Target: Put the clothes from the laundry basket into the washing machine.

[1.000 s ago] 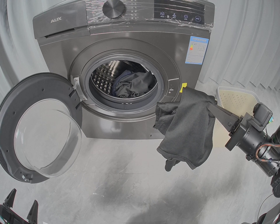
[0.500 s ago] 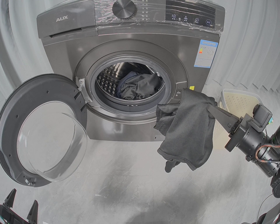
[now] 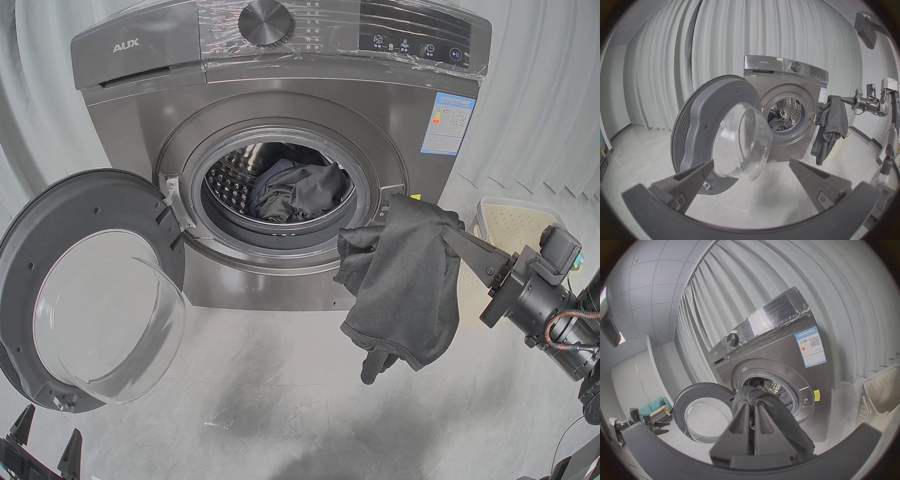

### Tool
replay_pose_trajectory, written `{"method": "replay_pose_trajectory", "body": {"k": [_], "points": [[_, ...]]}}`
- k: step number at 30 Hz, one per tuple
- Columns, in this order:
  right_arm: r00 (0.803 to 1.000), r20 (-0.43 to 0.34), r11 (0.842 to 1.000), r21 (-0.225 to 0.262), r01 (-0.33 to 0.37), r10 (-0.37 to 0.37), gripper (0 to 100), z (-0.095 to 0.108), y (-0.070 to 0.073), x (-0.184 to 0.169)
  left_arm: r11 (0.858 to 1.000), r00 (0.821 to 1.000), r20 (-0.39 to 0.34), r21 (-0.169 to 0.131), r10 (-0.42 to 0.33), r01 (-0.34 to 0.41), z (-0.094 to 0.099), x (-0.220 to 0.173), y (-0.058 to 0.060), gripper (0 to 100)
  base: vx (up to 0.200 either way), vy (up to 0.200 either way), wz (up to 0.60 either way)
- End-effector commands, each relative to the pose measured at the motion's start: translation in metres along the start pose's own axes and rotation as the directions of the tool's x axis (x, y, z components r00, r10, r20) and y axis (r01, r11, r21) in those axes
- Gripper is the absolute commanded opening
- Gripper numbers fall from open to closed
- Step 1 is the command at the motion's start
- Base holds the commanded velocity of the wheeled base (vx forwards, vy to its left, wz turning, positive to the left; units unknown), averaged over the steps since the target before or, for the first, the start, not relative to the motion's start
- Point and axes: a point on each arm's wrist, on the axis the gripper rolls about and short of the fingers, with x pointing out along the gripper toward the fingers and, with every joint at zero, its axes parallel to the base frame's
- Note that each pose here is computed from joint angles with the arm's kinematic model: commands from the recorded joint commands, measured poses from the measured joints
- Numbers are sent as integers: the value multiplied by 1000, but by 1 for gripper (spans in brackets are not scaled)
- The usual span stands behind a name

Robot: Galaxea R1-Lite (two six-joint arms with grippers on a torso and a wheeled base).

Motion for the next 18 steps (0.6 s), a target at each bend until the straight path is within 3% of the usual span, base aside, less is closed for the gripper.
{"method": "replay_pose_trajectory", "body": {"k": [1,12,14,18], "points": [[1000,-7,1000,0,0,0,0,-2,0,1,1000,1000,-6,1,1,-1,-5,0,0,100,0,0,0],[999,-21,999,39,-37,38,0,-6,12,14,1000,1000,-1,15,6,-6,-5,0,0,100,0,0,0],[996,-67,997,60,-54,58,0,-20,19,19,1000,1000,-1,12,6,-6,-5,0,0,100,0,0,0],[995,-100,997,79,-16,24,0,-34,25,29,1000,1000,-1,-1,7,-7,-5,0,0,100,0,0,0]]}}
